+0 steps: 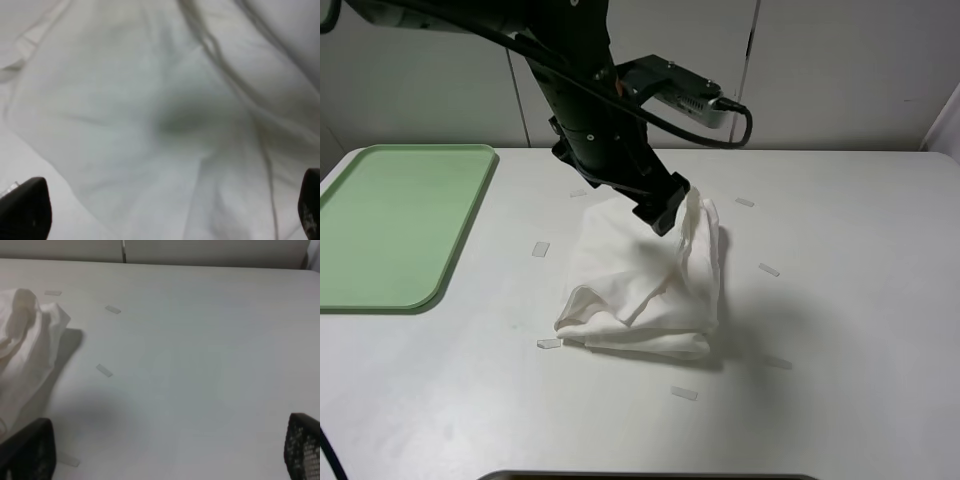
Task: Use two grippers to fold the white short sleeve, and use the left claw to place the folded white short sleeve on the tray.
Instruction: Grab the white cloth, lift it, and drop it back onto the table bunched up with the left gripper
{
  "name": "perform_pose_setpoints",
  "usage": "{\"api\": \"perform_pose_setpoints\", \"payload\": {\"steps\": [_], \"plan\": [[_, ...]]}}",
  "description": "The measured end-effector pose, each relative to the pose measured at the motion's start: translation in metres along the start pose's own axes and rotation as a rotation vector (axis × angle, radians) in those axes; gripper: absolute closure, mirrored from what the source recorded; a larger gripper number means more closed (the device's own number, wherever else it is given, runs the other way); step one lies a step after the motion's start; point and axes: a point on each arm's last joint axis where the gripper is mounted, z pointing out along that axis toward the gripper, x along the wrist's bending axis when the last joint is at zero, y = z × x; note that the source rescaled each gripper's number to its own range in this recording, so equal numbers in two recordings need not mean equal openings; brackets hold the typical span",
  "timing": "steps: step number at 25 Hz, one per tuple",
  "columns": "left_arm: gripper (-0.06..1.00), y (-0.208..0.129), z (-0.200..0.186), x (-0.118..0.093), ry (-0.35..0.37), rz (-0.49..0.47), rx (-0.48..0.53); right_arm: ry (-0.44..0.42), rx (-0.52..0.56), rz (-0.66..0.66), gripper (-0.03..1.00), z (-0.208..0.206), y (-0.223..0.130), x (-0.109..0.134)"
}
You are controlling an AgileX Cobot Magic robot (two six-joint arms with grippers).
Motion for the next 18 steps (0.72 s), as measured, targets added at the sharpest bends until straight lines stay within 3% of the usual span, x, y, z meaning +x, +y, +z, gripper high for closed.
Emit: {"api": "perform_pose_setpoints", "payload": {"steps": [4,14,18], "plan": [[-0.04,-0.001,0.001,0.010,0.009,-0.024,0.005,0.000,0.000,0.000,-0.03,0.000,0.000,0.000],[-0.04,-0.037,0.033,0.010,0.006,-0.032,0.125,0.000,0.000,0.000,-0.03,0.000,0.000,0.000],[-0.04,-0.049,0.045,0.010,0.009,-0.063,0.120,0.000,0.000,0.000,-0.03,0.000,0.000,0.000]]}}
